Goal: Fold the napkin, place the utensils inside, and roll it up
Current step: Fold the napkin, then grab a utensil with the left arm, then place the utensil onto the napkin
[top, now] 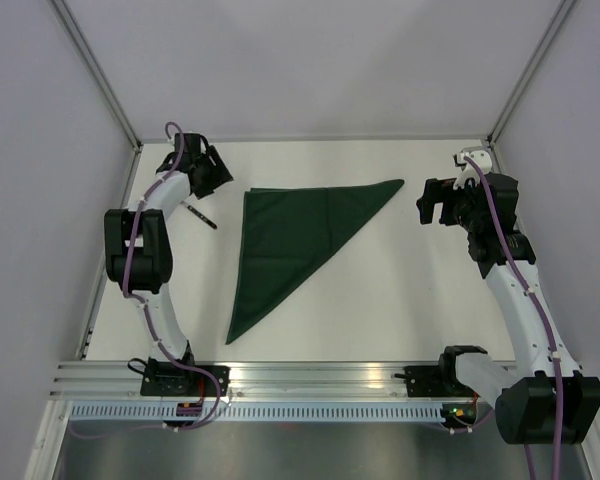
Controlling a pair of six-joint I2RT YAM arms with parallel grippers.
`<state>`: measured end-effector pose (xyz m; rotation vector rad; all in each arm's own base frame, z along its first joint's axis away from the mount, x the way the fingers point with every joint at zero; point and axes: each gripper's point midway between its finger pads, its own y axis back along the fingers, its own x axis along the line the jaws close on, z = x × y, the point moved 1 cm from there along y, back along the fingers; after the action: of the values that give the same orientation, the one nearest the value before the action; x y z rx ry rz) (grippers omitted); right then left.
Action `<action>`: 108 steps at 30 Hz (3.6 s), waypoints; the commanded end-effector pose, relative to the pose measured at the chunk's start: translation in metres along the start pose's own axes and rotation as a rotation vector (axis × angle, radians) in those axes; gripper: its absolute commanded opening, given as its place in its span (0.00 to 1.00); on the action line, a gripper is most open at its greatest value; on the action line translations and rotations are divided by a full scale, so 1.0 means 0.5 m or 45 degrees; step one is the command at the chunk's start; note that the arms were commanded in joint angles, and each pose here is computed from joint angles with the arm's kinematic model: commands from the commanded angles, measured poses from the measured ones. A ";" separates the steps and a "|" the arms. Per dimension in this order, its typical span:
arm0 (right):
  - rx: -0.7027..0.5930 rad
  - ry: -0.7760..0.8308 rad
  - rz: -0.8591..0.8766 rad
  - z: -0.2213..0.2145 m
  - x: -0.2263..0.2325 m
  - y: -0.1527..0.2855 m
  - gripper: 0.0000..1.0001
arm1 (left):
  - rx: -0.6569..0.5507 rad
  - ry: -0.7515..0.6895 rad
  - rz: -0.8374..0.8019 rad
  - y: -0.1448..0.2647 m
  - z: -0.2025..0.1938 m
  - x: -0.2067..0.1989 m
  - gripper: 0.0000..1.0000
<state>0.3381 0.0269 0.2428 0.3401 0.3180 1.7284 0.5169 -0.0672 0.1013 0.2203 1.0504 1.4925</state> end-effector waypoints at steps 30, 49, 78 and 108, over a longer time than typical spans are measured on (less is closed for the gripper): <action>-0.069 0.015 0.094 0.035 0.030 0.027 0.98 | 0.003 0.320 0.793 0.016 -0.021 0.294 0.61; -0.051 0.008 0.141 0.026 0.041 0.022 0.98 | 0.058 0.068 0.460 0.040 0.027 0.208 0.02; -0.041 0.003 0.120 0.017 0.034 0.009 0.98 | 0.489 -1.391 -0.443 0.182 -0.396 -0.268 0.02; -0.028 0.003 0.119 0.011 0.032 0.007 0.98 | 0.513 -1.224 -0.463 0.091 -0.553 -0.322 0.02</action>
<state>0.3306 0.0436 0.2468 0.3576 0.3003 1.8303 0.3312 -0.3234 0.0474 0.9181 0.5135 0.6449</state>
